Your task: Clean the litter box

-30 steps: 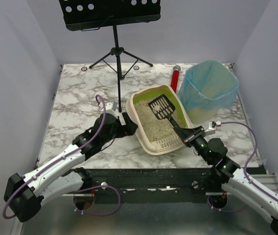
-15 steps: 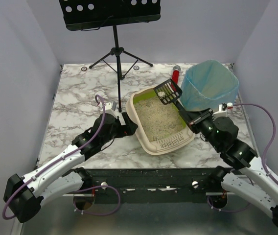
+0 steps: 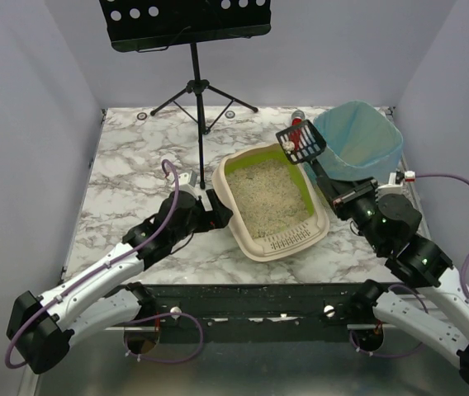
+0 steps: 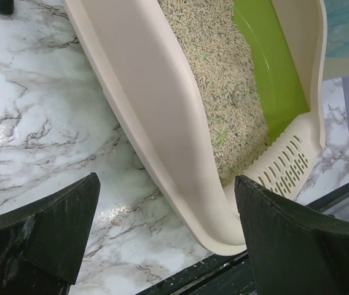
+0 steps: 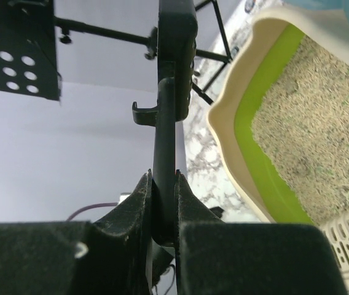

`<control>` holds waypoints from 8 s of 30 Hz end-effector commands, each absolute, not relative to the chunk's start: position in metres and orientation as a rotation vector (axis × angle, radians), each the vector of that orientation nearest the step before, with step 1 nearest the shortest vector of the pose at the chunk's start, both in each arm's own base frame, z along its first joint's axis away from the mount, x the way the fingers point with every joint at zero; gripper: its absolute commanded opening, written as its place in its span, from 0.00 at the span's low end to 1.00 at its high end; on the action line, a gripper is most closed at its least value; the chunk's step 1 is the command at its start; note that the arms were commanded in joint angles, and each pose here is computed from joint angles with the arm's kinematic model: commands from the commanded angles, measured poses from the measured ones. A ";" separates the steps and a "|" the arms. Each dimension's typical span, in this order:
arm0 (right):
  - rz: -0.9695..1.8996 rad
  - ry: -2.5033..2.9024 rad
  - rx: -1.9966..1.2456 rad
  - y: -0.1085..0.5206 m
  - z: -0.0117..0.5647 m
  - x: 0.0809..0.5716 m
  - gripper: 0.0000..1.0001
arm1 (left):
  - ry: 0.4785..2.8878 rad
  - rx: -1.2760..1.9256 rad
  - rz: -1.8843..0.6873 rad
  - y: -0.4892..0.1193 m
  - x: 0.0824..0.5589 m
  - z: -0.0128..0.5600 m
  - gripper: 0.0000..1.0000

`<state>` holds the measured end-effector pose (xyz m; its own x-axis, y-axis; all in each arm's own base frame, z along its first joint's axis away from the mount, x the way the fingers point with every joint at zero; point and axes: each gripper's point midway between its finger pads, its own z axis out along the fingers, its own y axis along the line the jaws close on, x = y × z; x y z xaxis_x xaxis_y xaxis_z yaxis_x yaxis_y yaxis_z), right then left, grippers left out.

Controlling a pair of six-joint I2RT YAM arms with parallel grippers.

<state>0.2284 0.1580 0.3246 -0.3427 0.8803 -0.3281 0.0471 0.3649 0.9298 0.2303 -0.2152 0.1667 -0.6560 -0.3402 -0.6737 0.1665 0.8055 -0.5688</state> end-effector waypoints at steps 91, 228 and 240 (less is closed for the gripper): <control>0.693 2.234 0.774 0.200 0.159 0.250 0.01 | 2.235 -0.231 -0.404 -0.232 0.311 0.178 0.98; 1.056 1.873 0.465 0.164 0.211 0.185 0.01 | 2.574 0.140 -0.357 -0.224 0.228 0.102 0.92; 1.161 2.035 0.434 0.190 0.186 0.168 0.01 | 2.504 0.218 -0.376 -0.220 0.233 0.126 0.99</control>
